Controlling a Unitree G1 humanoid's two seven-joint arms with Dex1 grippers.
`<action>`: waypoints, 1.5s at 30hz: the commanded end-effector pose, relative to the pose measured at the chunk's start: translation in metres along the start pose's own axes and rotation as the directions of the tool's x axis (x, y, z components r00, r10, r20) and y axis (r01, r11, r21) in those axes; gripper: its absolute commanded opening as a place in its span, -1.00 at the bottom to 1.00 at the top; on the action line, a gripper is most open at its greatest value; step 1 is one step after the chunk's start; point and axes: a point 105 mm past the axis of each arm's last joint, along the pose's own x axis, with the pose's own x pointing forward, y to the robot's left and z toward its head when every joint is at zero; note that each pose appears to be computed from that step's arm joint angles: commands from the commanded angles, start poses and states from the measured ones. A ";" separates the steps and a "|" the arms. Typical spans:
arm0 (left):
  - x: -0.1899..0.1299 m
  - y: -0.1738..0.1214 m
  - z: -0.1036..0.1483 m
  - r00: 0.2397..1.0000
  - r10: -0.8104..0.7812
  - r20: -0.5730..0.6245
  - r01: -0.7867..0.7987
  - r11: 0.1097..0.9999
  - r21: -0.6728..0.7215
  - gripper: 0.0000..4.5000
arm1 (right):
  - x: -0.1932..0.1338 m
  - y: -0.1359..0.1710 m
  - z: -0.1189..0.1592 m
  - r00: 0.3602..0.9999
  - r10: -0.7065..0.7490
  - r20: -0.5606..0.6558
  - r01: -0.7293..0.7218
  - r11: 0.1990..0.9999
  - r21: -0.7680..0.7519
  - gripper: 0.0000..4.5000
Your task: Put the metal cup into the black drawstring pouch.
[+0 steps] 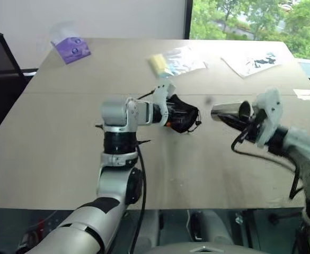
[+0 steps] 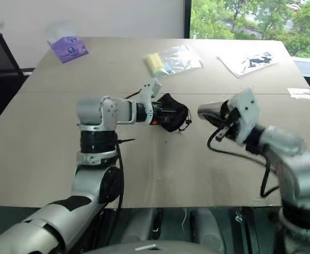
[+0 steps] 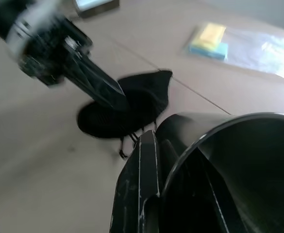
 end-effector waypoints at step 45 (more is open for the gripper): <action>-0.025 0.058 0.009 0.997 0.065 0.030 -0.057 0.974 -0.217 -1.00 | 0.066 0.005 -0.033 0.915 -0.115 0.387 -0.098 0.866 0.490 -0.97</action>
